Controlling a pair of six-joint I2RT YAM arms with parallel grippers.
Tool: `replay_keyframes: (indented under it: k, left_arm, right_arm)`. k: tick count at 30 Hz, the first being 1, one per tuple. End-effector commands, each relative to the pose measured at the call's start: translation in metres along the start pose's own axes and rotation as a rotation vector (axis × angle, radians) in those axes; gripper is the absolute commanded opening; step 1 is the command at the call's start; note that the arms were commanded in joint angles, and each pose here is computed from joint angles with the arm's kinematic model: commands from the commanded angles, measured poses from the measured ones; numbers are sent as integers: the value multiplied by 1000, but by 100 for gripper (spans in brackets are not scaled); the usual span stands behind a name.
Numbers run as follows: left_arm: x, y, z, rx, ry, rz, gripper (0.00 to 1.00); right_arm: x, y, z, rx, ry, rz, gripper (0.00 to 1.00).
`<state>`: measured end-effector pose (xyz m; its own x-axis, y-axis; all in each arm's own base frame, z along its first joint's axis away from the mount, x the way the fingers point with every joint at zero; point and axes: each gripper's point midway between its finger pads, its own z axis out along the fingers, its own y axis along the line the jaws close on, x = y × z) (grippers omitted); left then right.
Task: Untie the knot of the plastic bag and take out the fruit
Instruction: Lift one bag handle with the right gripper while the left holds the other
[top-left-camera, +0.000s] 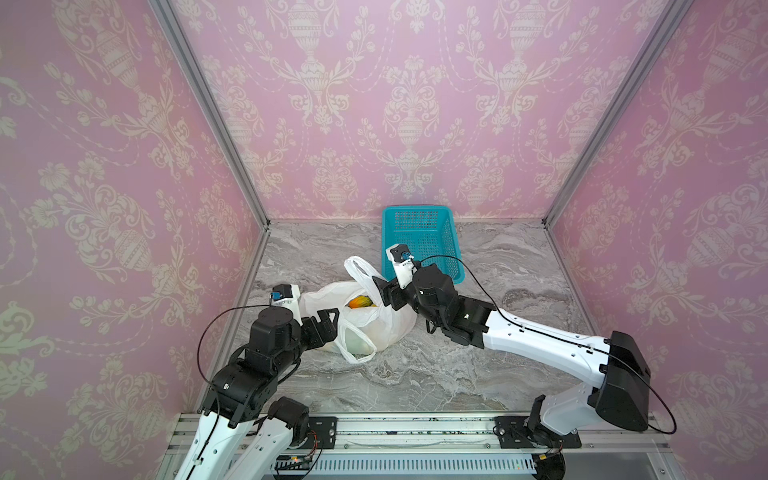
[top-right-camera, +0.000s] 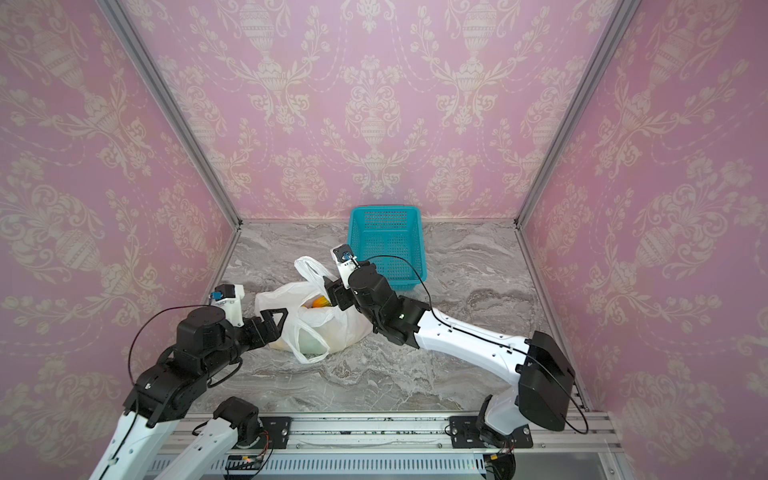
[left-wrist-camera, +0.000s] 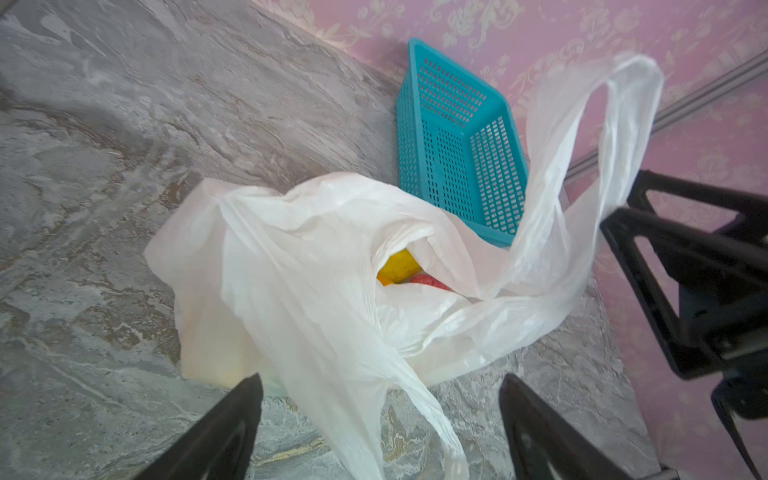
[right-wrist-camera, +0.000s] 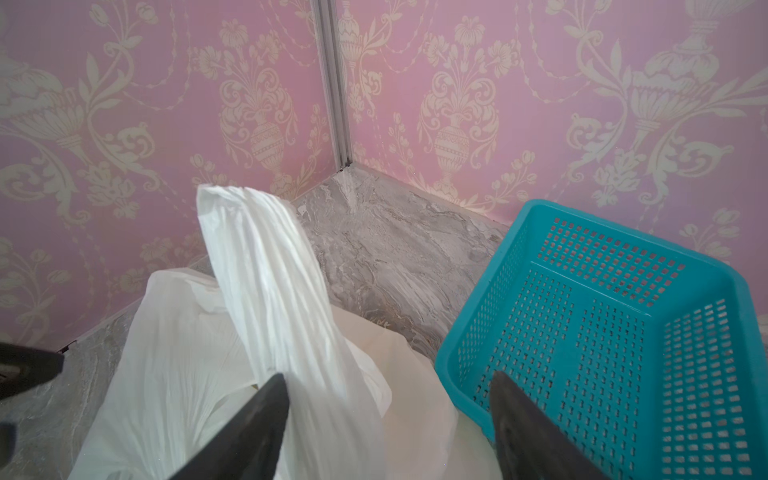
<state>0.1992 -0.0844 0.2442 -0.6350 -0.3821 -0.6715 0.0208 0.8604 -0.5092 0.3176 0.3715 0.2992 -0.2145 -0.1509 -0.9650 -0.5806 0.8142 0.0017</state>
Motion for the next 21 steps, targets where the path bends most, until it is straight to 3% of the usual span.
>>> replay_keyframes:
  k: [1, 4, 6, 8, 15, 21]
  left_arm:
    - [14, -9, -7, 44, 64, 21, 91]
    - [27, -4, 0, 42, 94, 42, 95]
    - [34, -11, 7, 90, 107, 70, 99]
    - [35, -1, 13, 20, 96, 89, 99]
    - [23, -26, 26, 0, 93, 269, 99]
    - [-2, -67, 23, 26, 20, 490, 99]
  right_arm:
    - [-7, 3, 7, 7, 25, -16, 48]
    - [-7, -5, 9, 50, 22, -11, 19]
    - [-8, -17, 6, 94, 7, 19, 9]
    - [-6, -35, 2, 147, -5, 60, 0]
    - [5, -114, -2, 339, -5, 188, 0]
    - [4, -145, 19, 397, 44, 191, 0]
